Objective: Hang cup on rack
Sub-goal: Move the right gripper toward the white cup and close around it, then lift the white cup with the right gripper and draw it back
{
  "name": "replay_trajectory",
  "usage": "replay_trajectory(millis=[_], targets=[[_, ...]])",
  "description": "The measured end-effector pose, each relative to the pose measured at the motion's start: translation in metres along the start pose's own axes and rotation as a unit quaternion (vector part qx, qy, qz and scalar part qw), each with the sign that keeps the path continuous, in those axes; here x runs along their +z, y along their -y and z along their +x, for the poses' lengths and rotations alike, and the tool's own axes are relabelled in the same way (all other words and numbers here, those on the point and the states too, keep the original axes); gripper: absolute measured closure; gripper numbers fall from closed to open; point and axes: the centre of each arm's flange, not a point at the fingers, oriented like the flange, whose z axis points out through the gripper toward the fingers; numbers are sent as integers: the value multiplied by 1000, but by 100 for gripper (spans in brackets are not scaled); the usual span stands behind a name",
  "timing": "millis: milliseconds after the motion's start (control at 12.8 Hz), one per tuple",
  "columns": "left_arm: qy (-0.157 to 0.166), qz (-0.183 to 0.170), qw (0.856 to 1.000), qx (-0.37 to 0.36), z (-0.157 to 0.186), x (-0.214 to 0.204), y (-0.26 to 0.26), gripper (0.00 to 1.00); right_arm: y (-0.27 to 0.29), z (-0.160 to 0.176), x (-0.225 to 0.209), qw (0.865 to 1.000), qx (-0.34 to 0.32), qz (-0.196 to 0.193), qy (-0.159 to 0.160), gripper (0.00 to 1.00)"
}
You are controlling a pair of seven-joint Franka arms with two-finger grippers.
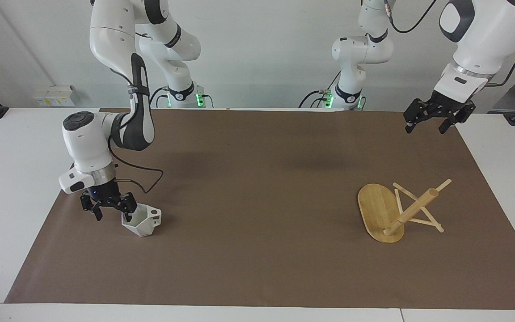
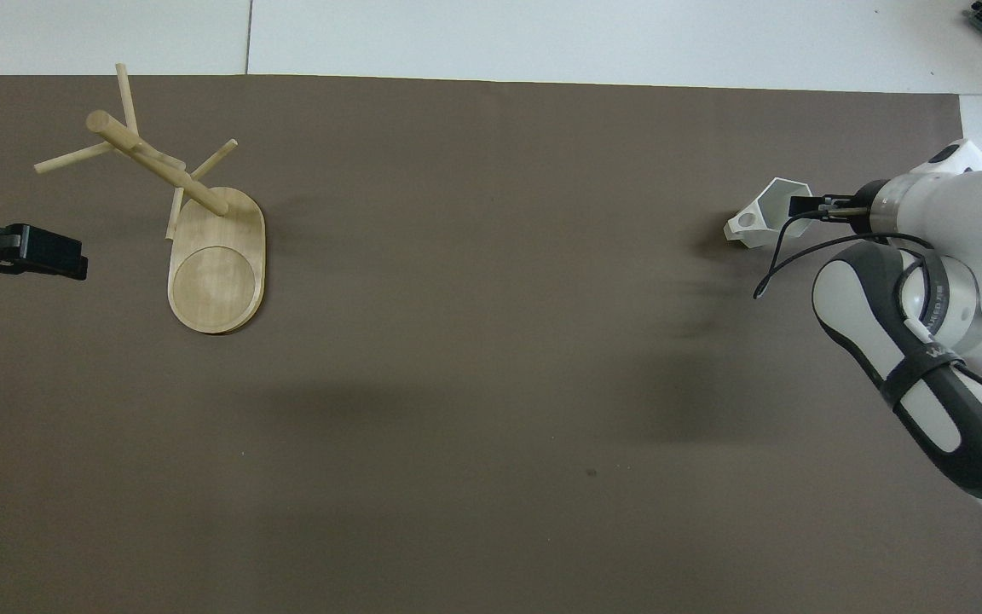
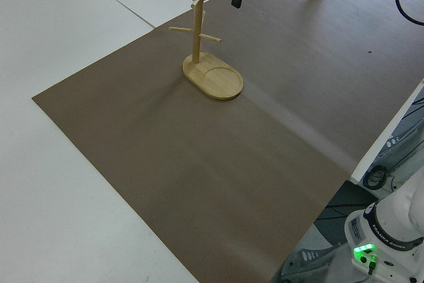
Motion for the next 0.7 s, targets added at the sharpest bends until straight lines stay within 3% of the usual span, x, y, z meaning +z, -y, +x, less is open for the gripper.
replay_trajectory(millis=[156, 313, 625, 704], targets=[[0, 0, 1000, 0, 0, 0, 0, 0, 4, 0, 0, 1000, -2, 2, 0, 4], [0, 0, 1000, 0, 0, 0, 0, 0, 13, 1, 0, 1000, -8, 7, 0, 20], [0, 0, 1000, 0, 0, 0, 0, 0, 24, 2, 0, 1000, -15, 13, -1, 28], [0, 0, 1000, 0, 0, 0, 0, 0, 24, 2, 0, 1000, -15, 13, -1, 34]])
